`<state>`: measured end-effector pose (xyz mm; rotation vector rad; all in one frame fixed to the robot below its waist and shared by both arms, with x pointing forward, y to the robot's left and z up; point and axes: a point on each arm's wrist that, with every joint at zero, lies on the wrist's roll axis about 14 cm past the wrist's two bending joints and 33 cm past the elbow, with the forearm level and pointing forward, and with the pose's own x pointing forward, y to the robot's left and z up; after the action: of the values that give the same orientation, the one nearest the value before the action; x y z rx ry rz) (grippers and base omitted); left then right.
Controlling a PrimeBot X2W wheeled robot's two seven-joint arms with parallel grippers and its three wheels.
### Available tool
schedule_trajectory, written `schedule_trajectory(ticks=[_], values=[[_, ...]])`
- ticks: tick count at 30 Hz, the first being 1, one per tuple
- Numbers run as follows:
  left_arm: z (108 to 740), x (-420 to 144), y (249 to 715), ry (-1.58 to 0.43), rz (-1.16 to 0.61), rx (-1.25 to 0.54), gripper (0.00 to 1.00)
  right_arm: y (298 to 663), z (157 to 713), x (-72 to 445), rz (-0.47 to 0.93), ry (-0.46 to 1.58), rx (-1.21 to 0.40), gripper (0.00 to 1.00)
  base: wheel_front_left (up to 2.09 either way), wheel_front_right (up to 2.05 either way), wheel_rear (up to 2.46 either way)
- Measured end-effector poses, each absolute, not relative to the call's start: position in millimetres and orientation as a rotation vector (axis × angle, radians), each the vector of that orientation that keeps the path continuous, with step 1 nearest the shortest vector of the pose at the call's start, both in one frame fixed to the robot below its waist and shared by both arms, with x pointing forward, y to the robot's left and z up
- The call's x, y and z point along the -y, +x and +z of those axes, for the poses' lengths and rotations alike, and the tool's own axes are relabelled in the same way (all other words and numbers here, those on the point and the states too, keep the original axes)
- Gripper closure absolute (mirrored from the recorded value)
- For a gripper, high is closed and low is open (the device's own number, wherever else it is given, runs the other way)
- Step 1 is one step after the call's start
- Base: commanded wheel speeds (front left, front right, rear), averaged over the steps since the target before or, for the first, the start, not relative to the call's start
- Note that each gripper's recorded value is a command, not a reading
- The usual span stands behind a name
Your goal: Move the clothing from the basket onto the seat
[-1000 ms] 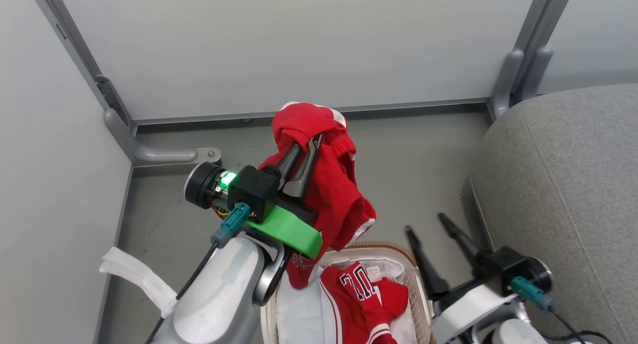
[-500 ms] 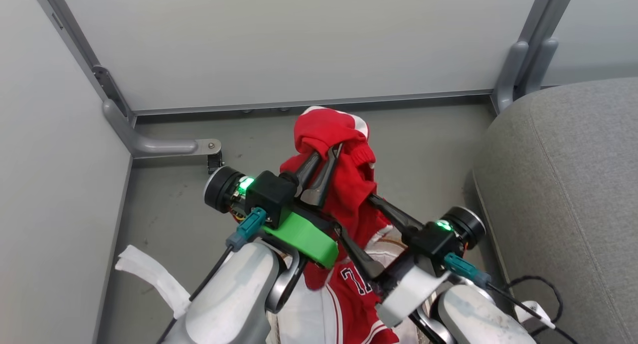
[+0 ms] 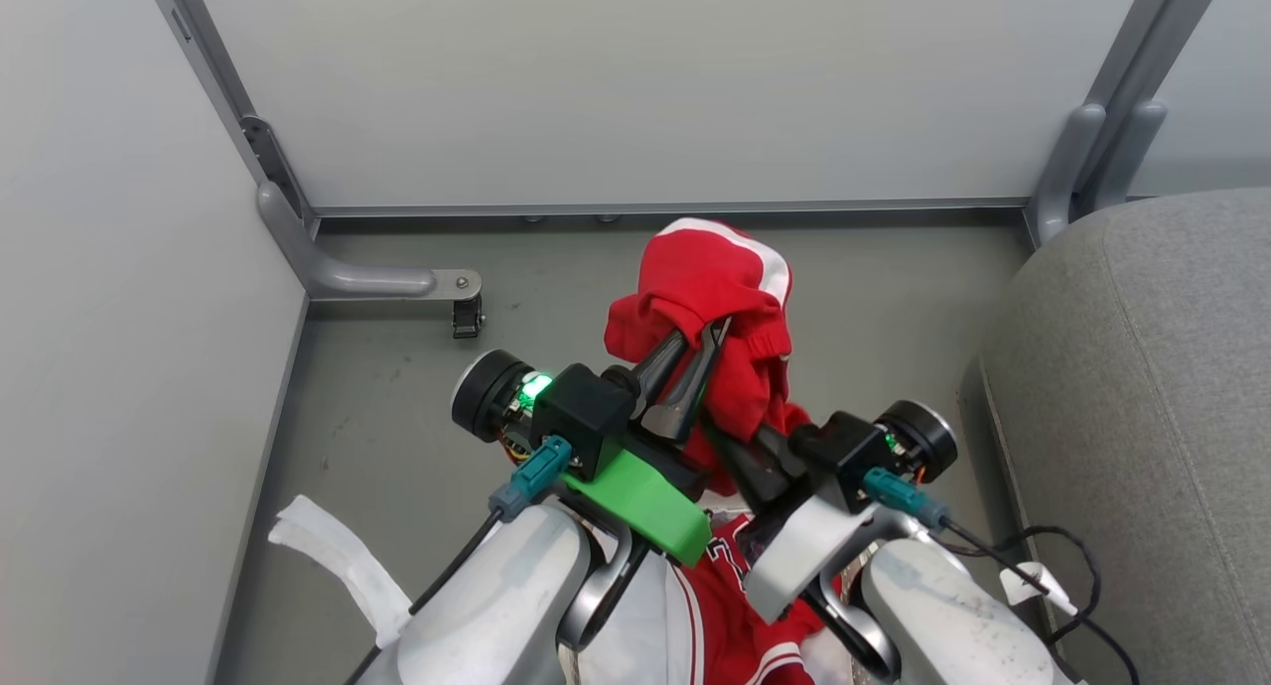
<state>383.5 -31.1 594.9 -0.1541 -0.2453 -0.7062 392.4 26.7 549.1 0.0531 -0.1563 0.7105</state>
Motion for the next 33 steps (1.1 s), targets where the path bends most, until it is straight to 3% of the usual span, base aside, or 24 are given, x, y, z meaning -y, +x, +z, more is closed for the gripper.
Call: schedule_trajectory(ticks=[3,5,15,33], values=[[593,31,384,-0.153,-0.704,0.239,1.0,398,559,-19,0.682,0.067,0.185,1.0,0.0,0.0,0.0],[590,33,383,-0.157,-0.713,0.23,0.0,401,563,-9,0.648,0.078,0.198,1.0,0.0,0.0,0.0],[573,56,387,-0.151,-0.767,0.189,0.0,394,561,49,0.478,0.076,0.206,1.0,0.0,0.0,0.0],[547,167,351,-0.189,-1.119,0.106,0.0,349,559,194,0.049,0.012,0.205,1.0,0.0,0.0,0.0]])
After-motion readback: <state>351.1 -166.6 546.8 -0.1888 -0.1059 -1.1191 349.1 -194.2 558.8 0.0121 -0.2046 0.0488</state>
